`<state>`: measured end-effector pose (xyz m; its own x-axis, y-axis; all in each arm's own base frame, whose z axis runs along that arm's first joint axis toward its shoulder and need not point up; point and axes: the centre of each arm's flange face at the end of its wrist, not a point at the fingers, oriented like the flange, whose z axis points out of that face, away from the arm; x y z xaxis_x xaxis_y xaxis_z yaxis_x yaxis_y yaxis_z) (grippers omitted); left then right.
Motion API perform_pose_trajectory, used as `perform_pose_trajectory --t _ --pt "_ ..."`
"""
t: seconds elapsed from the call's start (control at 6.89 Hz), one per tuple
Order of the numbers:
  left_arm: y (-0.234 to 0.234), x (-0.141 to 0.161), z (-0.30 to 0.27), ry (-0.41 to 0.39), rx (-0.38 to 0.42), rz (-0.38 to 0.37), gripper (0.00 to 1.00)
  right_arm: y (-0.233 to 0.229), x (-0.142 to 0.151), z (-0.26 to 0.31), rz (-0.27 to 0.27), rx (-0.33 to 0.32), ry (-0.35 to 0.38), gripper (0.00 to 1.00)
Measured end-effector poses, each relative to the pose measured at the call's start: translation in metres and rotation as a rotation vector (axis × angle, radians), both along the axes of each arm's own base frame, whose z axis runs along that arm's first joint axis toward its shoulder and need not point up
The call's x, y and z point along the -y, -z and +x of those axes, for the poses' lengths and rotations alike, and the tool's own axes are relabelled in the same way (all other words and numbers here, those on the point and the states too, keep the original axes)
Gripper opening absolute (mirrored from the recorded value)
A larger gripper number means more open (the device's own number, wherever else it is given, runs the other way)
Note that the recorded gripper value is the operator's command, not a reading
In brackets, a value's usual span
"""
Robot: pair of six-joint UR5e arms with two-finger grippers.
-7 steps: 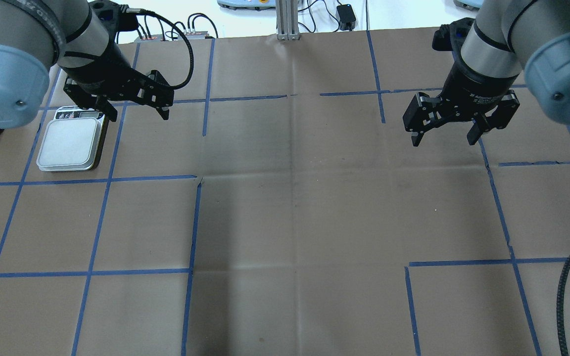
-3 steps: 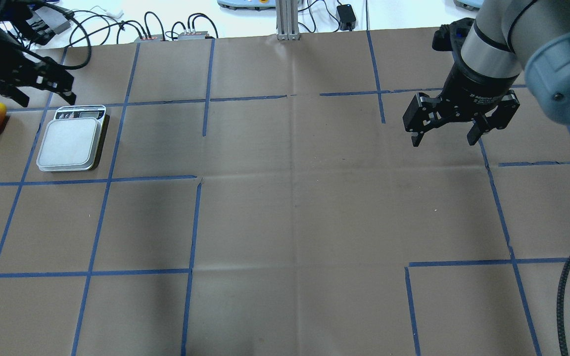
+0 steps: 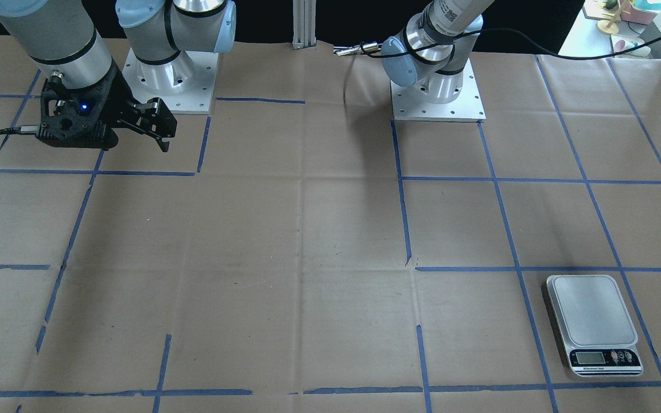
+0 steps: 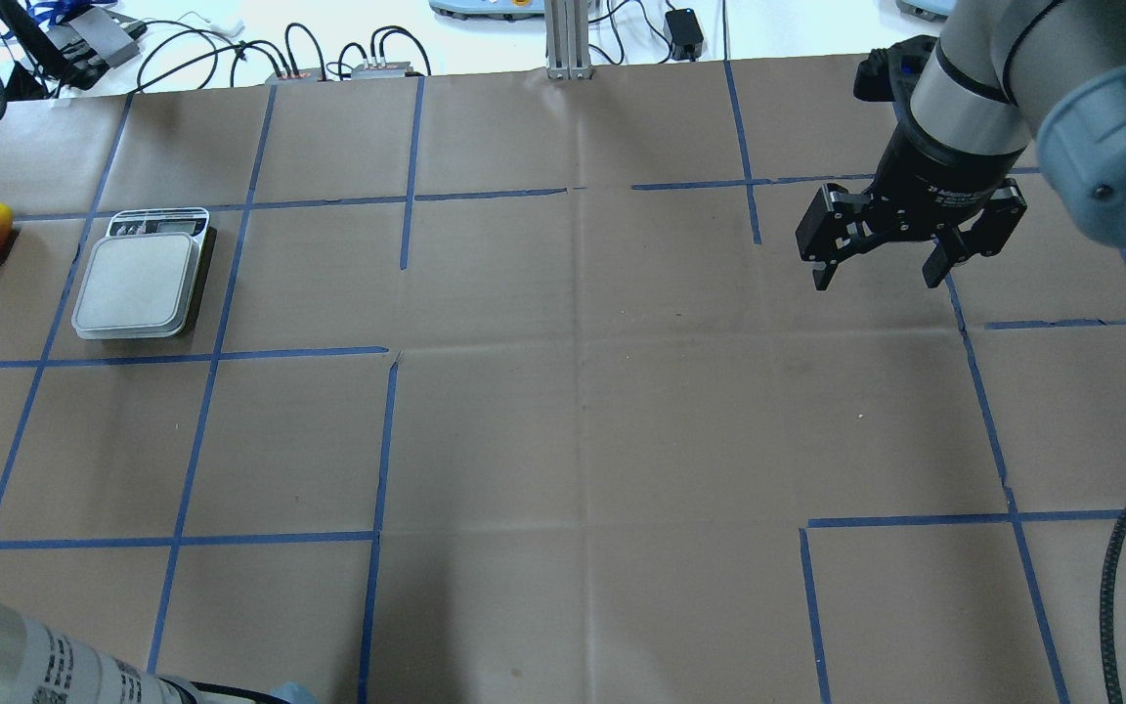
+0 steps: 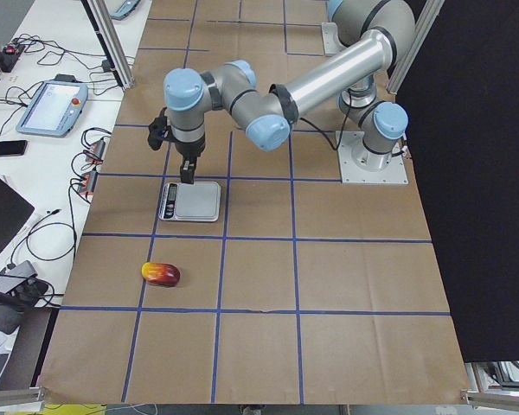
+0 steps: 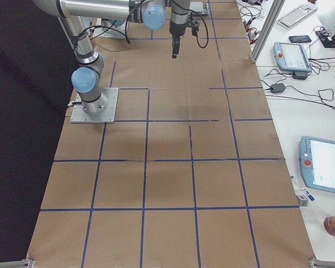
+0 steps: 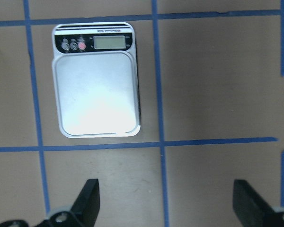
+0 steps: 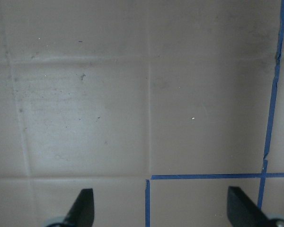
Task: Weigh mango
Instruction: 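Lower the left gripper onto the red-yellow mango and close on it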
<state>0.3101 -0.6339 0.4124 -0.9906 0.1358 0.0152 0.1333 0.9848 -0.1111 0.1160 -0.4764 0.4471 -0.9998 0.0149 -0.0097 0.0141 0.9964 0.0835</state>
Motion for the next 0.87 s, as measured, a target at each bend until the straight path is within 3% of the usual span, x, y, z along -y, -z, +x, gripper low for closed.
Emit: perform_pose_trajectory --t 0.29,0.58,0.87 --pt "0.036 0.053 0.077 0.050 0.029 -0.024 1.00 0.000 0.000 0.000 0.000 0.000 0.000 1.00" --pt "0.077 0.094 0.119 0.079 0.050 -0.042 1.00 0.000 0.000 0.000 0.000 0.000 0.000 1.00" --pt "0.120 0.104 0.152 0.079 0.044 -0.031 1.00 0.000 0.000 0.000 0.000 0.000 0.000 1.00"
